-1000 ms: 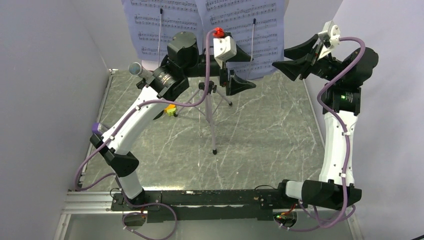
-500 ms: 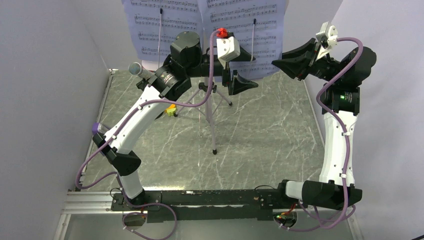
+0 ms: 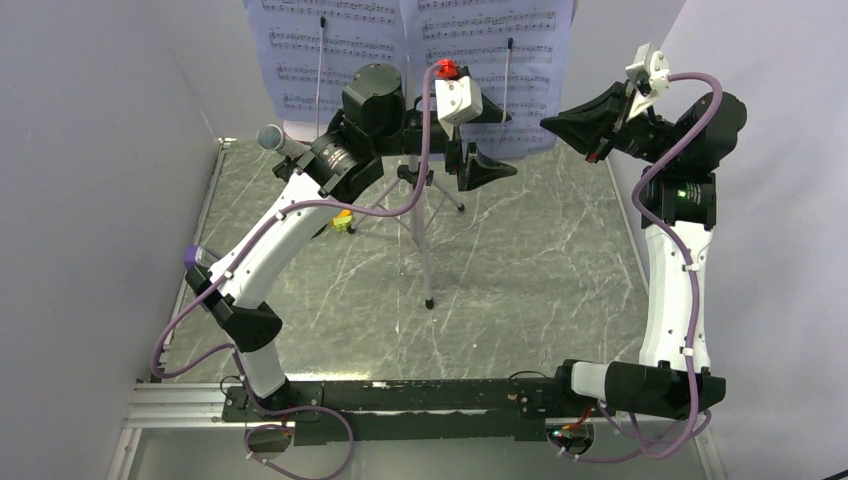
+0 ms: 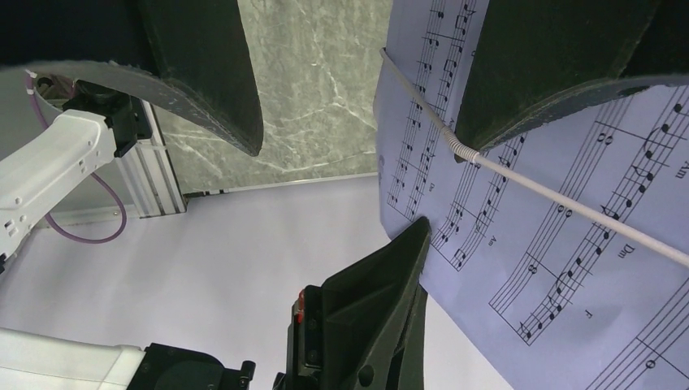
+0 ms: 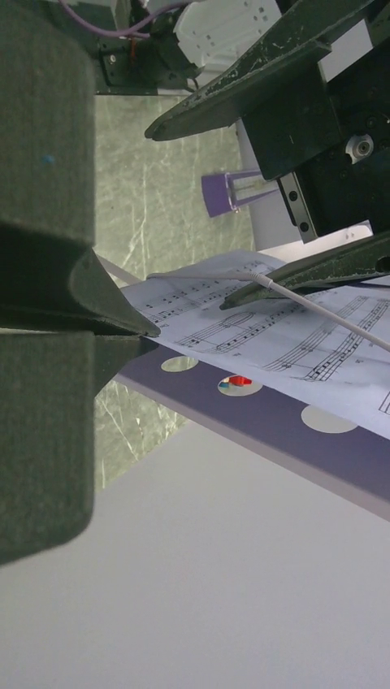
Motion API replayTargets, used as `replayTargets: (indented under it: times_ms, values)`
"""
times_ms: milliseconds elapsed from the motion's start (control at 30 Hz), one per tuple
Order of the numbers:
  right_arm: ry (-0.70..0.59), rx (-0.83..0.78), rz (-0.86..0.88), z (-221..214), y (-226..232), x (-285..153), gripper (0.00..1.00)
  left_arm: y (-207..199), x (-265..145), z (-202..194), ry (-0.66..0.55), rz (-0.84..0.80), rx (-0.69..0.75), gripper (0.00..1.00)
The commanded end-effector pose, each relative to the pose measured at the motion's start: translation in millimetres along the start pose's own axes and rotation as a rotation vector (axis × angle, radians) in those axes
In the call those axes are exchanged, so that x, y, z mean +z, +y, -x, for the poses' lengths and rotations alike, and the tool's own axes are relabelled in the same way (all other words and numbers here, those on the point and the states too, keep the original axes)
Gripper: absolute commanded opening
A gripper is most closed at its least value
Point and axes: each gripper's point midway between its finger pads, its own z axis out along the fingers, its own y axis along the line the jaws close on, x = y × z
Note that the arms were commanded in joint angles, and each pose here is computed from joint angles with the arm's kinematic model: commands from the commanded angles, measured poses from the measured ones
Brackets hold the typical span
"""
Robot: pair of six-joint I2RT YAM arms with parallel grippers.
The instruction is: Pack up the instrument practice props
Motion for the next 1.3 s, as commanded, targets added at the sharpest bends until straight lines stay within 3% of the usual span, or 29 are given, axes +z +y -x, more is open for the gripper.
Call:
replayTargets:
  times_ms: [0,167,533,1033,1267]
  values:
    - [-0.019,-0.057,-0.011,21.2,5.3,-0.8,0.0,-7.7,-3.7,29.0,-0.054,-0.01,0.054,0.91]
    - [-0.024,-0.1,-0.115,35.5,-0.5,-9.0,0.0,-8.5,-6.1,33.2,-0.057,-0.008,0.064,0.9]
    - [-0.065,-0.179,-0.524,75.6,-45.5,-64.5,0.0,-10.6,-13.5,38.2,-0.045,0.0,0.095,0.9]
    - [-0.114,-0.198,-0.865,65.3,-62.5,-163.6,0.0,-7.6,-16.9,37.7,-0.034,0.027,0.105,0.9]
    - [-0.123,-0.061,-0.935,44.4,-73.6,-207.6,0.0,-0.8,-23.9,36.9,-0.01,0.086,0.128,0.9]
